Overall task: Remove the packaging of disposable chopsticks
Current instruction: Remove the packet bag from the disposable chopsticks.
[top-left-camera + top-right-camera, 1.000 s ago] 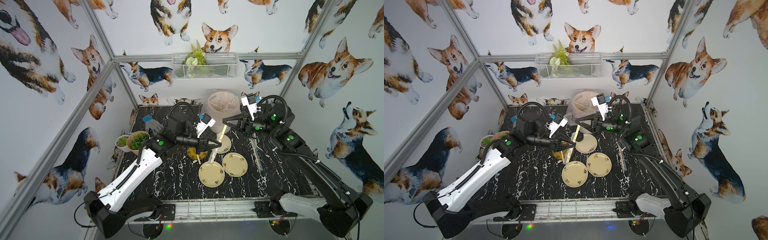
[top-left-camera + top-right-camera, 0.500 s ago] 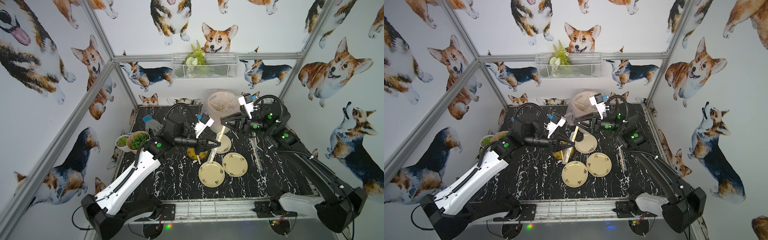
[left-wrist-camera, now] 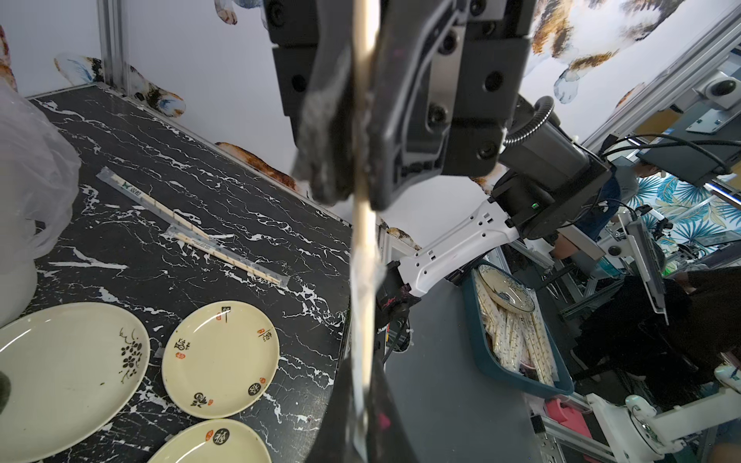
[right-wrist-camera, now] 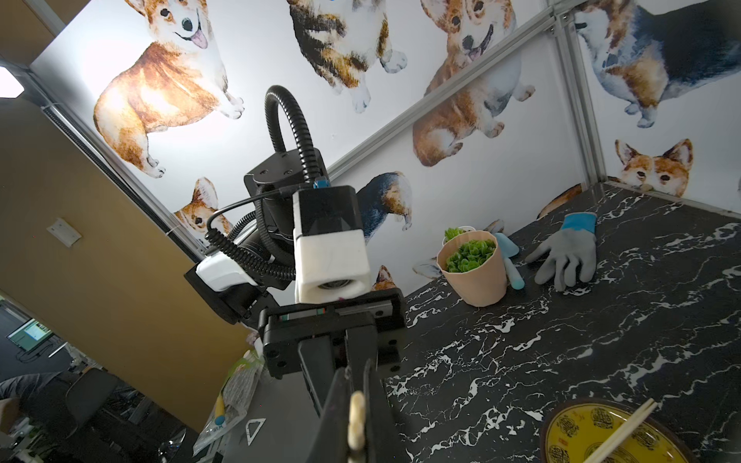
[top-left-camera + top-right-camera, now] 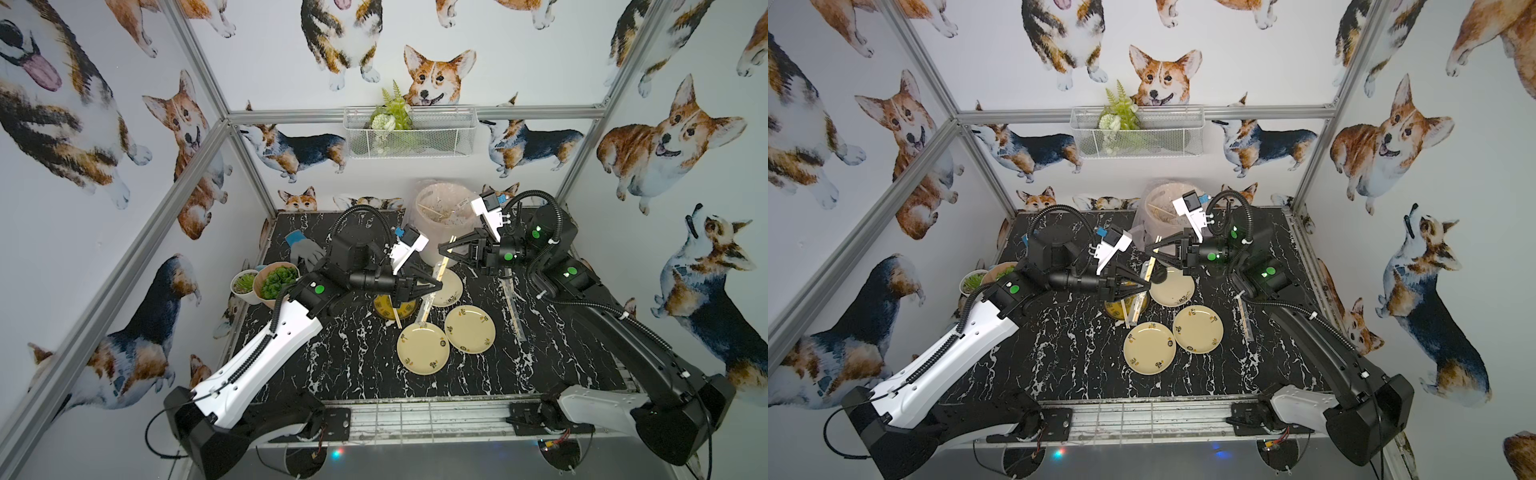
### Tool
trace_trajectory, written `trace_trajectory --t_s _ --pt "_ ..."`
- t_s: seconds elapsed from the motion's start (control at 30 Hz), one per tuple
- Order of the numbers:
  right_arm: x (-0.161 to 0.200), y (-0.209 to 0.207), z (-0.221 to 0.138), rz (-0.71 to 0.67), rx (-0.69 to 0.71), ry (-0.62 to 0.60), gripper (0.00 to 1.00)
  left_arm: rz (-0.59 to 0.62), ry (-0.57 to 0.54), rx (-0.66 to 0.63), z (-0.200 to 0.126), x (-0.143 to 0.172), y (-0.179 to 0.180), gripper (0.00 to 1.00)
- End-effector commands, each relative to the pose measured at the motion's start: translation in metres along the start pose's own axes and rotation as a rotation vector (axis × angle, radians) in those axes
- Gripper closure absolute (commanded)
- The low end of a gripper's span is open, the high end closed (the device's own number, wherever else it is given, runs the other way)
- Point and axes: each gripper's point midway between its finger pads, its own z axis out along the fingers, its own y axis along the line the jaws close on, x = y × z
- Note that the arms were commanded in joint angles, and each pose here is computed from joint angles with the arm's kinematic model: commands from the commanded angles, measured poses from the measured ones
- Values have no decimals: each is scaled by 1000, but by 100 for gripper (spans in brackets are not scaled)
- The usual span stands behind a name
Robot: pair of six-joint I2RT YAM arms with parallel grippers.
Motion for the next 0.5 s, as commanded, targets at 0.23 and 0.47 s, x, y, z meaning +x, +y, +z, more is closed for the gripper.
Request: trace_trajectory --t_s 0.23,0.47 --pt "-27 9 -1 -42 11 -69 100 9 -29 42 2 5 -1 62" --pt "-37 1 -6 -48 61 -99 100 -28 -3 50 7 17 5 92"
